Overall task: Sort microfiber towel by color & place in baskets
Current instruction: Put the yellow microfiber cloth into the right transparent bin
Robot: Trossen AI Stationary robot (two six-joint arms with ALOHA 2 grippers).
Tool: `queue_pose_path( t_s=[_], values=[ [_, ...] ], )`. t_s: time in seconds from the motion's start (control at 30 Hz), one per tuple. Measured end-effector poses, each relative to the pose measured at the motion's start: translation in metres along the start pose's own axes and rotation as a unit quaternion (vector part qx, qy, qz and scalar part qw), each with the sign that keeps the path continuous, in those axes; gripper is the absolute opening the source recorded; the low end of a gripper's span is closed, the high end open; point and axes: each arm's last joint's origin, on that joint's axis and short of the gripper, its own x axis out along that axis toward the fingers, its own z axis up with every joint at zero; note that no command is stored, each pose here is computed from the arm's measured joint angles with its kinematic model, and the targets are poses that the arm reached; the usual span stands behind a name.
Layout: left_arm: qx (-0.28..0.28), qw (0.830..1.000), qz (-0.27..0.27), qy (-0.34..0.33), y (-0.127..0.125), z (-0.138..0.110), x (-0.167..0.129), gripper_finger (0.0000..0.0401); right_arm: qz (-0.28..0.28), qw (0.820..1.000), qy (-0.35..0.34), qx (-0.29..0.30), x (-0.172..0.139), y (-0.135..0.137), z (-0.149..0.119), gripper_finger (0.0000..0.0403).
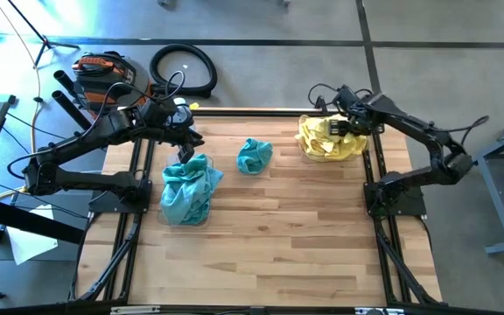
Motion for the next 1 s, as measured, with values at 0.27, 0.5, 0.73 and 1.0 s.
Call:
queue_pose_path(
  t_s=[0.27, 0.5, 0.73, 1.0],
  values=[
    [0.001, 1.0, 0.0, 0.0, 0.0, 0.0, 0.0, 0.0085, 0.058, 0.996, -0.062, 0.013, -0.04, -0.011, -0.002, 0.0193],
    [0.001, 1.0, 0.0, 0.0, 0.0, 0.0, 0.0, 0.0085, 0.047, 0.997, -0.066, -0.001, -0.048, -0.018, -0.009, 0.0193],
    [0.001, 1.0, 0.0, -0.001, 0.0, 0.0, 0.001, 0.0085, 0.042, 0.996, -0.074, 0.004, -0.049, -0.016, -0.011, 0.0193],
    [0.001, 1.0, 0.0, -0.001, 0.0, 0.0, 0.001, 0.0085, 0.025, 0.996, -0.082, 0.007, -0.049, -0.018, -0.011, 0.0193]
  ],
)
